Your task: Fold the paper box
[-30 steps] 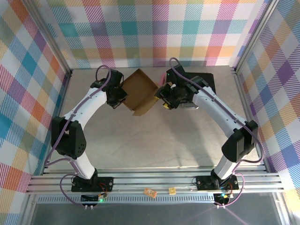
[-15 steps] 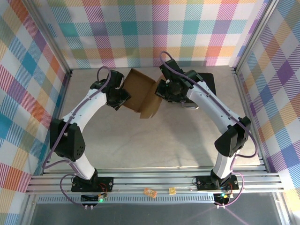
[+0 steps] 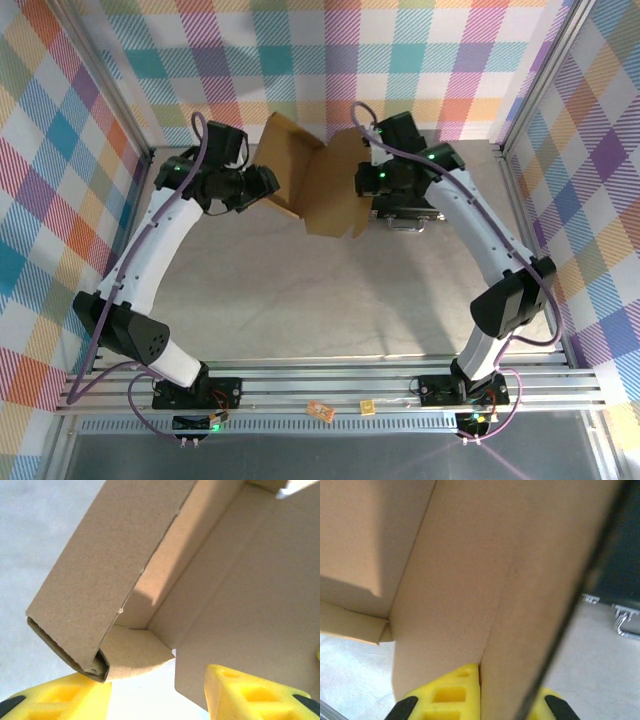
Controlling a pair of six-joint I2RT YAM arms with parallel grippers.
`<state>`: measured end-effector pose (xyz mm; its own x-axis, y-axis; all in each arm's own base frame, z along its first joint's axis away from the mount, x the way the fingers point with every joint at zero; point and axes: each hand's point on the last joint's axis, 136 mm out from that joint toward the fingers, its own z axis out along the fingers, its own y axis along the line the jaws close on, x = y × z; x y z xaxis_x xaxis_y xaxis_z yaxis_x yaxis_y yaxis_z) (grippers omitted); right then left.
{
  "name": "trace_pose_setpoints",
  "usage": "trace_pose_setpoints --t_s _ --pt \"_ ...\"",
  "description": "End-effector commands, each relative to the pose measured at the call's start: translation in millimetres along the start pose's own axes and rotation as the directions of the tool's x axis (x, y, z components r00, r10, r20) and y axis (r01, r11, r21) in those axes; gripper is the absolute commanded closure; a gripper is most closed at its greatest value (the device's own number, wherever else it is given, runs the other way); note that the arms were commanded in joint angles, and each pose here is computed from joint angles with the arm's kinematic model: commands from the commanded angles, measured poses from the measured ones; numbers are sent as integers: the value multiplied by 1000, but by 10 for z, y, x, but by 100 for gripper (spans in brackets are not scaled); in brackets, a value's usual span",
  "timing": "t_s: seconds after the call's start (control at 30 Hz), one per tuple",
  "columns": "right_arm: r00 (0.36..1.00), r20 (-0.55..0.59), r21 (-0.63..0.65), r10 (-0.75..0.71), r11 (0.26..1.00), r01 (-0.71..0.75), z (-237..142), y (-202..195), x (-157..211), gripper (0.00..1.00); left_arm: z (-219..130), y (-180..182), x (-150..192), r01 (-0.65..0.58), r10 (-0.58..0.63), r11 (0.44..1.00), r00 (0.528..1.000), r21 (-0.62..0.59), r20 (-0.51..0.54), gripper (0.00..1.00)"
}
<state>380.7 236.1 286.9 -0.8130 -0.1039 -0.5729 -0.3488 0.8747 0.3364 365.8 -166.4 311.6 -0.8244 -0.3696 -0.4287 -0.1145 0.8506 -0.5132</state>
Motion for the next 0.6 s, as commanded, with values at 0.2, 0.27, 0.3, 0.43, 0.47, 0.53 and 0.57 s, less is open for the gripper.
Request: trace_pose_setpoints --t_s 0.2,0.27,0.3,0.43,0.47,0.53,0.57 --pt "995 -15 -27 95 995 -96 -196 -117 -10 100 304 -409 -49 -13 24 975 999 221 -46 39" --pt "973 19 -46 228 973 -227 -248 -79 -103 100 479 -339 115 72 -53 977 993 202 -102 38" --pt "955 30 -57 294 955 -292 -266 -52 -126 100 557 -293 191 117 -94 976 987 182 -128 38" --pt "930 44 -77 366 929 -362 -225 214 -126 100 821 -6 408 341 -327 936 934 89 -142 27" --pt "930 36 -63 365 930 -362 -201 259 -104 100 846 48 422 384 -374 920 919 75 -122 25" --pt "933 19 -15 360 933 -360 -168 304 -35 100 854 101 402 440 -435 895 897 69 -80 24" --pt "934 13 8 356 934 -356 -148 308 0 100 843 122 381 458 -455 887 889 66 -56 22"
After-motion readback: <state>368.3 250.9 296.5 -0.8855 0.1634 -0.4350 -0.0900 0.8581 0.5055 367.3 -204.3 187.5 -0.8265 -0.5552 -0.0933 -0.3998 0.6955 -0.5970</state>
